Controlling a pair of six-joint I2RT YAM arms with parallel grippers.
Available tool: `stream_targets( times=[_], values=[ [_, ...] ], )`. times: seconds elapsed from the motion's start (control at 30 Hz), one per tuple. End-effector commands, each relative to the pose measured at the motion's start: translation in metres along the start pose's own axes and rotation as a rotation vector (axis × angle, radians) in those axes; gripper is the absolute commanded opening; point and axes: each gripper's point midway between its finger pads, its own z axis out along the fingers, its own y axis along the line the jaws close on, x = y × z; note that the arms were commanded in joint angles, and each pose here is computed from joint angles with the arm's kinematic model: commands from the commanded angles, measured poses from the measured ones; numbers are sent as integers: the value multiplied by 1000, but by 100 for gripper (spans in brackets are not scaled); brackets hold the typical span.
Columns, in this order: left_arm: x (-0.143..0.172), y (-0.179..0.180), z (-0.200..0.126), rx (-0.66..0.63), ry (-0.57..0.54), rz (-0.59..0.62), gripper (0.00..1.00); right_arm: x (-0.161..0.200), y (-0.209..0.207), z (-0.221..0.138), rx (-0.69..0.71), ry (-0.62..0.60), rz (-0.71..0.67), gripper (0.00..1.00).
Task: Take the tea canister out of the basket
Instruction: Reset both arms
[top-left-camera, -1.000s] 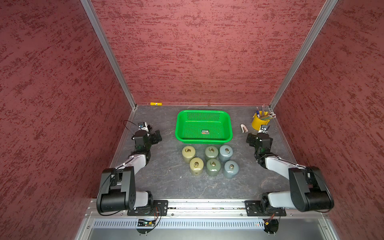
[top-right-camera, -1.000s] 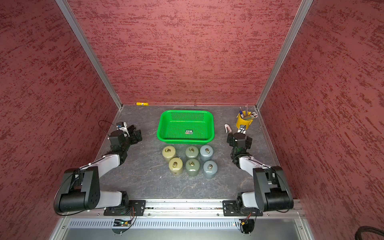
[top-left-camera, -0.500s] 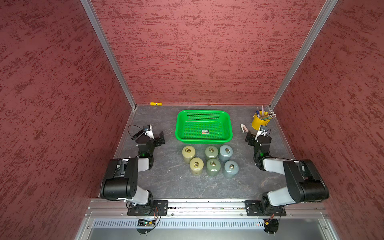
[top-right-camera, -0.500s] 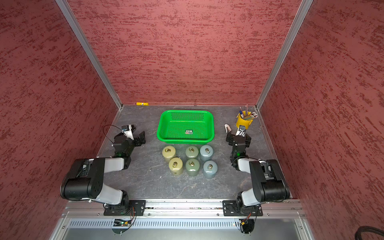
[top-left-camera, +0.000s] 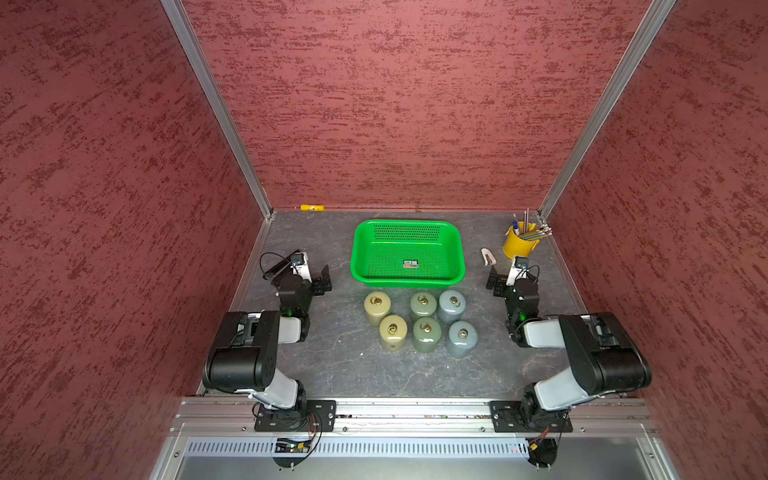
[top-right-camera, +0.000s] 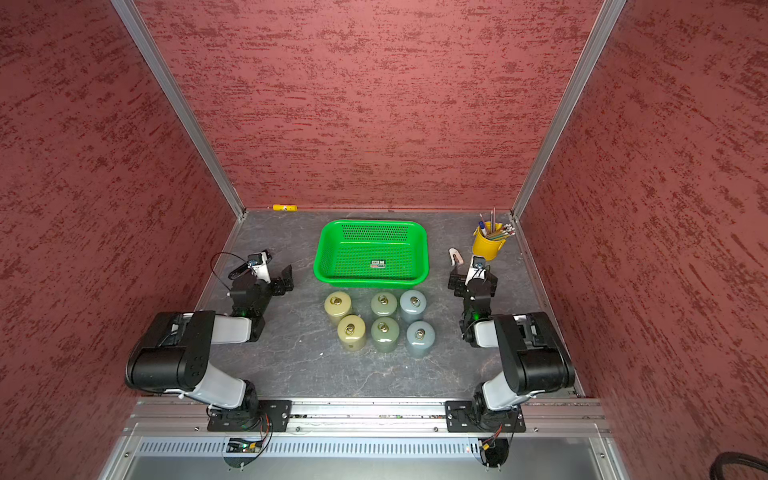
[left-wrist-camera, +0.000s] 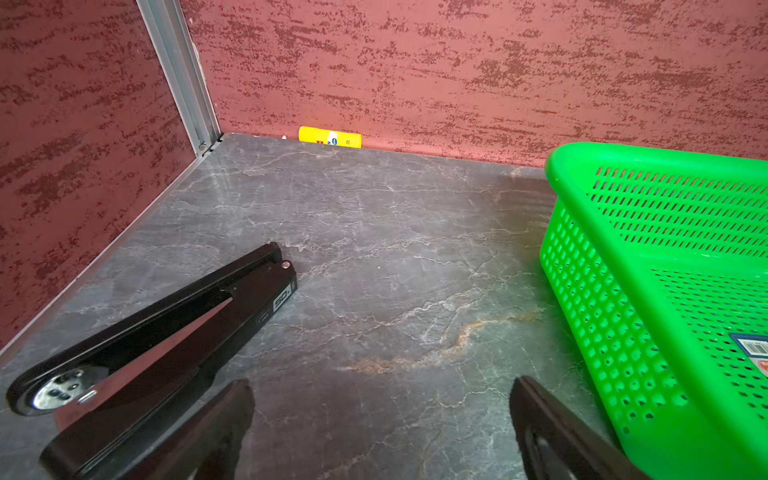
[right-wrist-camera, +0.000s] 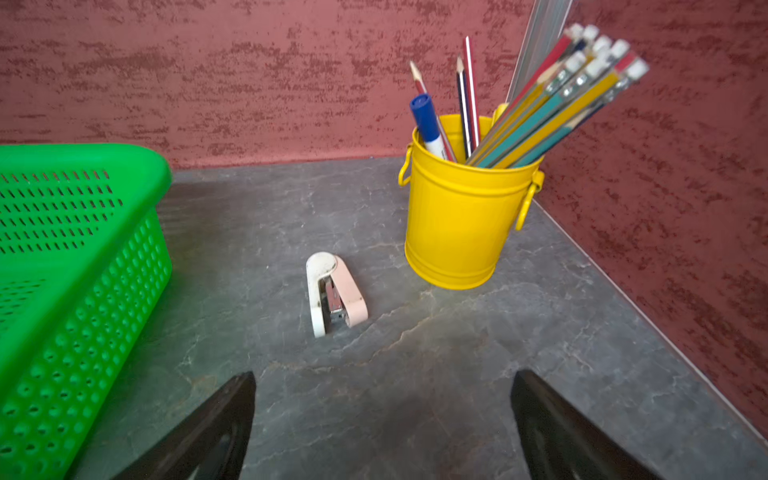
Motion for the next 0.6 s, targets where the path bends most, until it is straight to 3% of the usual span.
stream_targets(
  times=[0.0, 0.57],
  values=[
    [-11, -1, 1, -8, -38, 20, 100, -12, 1, -2, -15, -50, 6, 99],
    [-12, -2, 1, -9, -39, 22, 100, -12, 7, 6, -33, -23, -10, 99]
  ],
)
